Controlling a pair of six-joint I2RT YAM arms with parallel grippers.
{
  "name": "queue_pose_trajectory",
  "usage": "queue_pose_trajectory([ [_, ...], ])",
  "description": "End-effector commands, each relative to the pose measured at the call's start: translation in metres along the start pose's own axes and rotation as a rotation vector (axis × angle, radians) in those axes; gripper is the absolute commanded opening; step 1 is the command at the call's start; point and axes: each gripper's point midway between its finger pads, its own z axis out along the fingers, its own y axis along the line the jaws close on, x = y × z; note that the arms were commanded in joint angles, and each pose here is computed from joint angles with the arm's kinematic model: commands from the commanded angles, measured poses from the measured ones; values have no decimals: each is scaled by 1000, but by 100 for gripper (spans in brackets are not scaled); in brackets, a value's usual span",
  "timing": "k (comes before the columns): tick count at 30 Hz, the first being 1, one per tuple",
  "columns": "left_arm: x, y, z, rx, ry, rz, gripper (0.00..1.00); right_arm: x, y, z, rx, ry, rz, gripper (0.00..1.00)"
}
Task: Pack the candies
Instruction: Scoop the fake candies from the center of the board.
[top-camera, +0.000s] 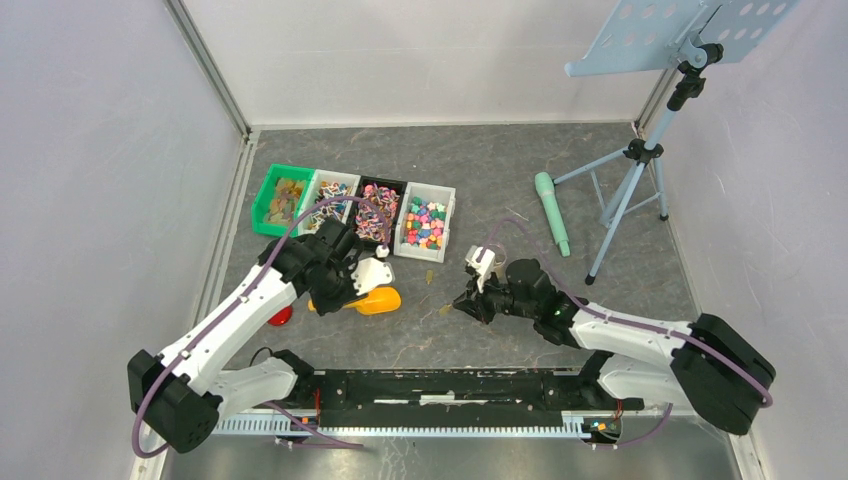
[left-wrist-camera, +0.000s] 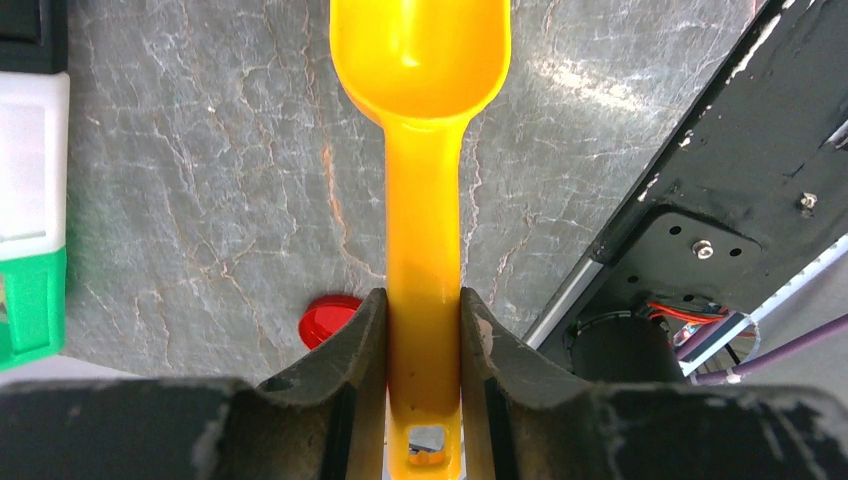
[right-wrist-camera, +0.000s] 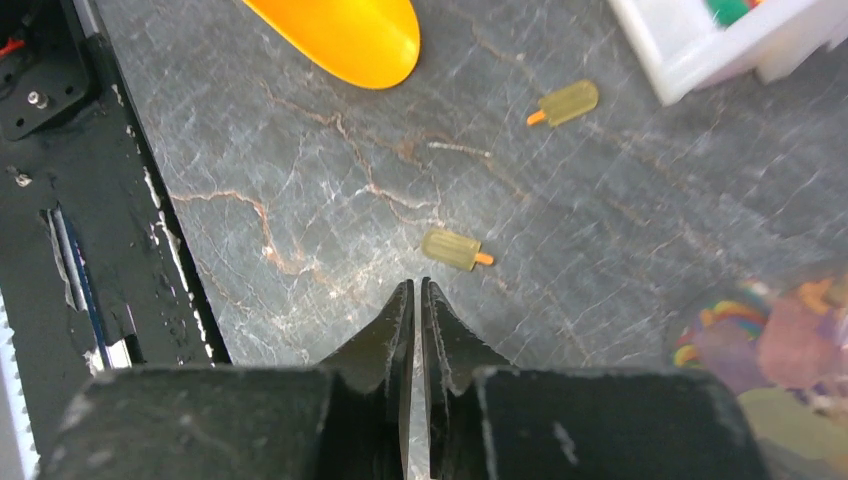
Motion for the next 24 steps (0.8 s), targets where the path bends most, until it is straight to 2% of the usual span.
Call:
queue_pose_trajectory([
  [1,-16,2,0,-8,-57,4,2,3,-2,4,50,-22,38,11],
  [7,-1,23,-28,-177,-3,-46,2,8,0,5,62,-23,20,19],
  [11,9,34,-34,-256,24,-100,2,23,-6,12,87,1,-10,19],
  [15,19,26,-25,-207,69,-129,2,40,-14,13,122,41,-6,18],
  [20,14,1,-13,-82,13,-115,2,48,-16,14,130,59,-22,21],
  [24,14,-2,-7,-64,12,-99,2,48,-21,17,147,60,-29,24],
])
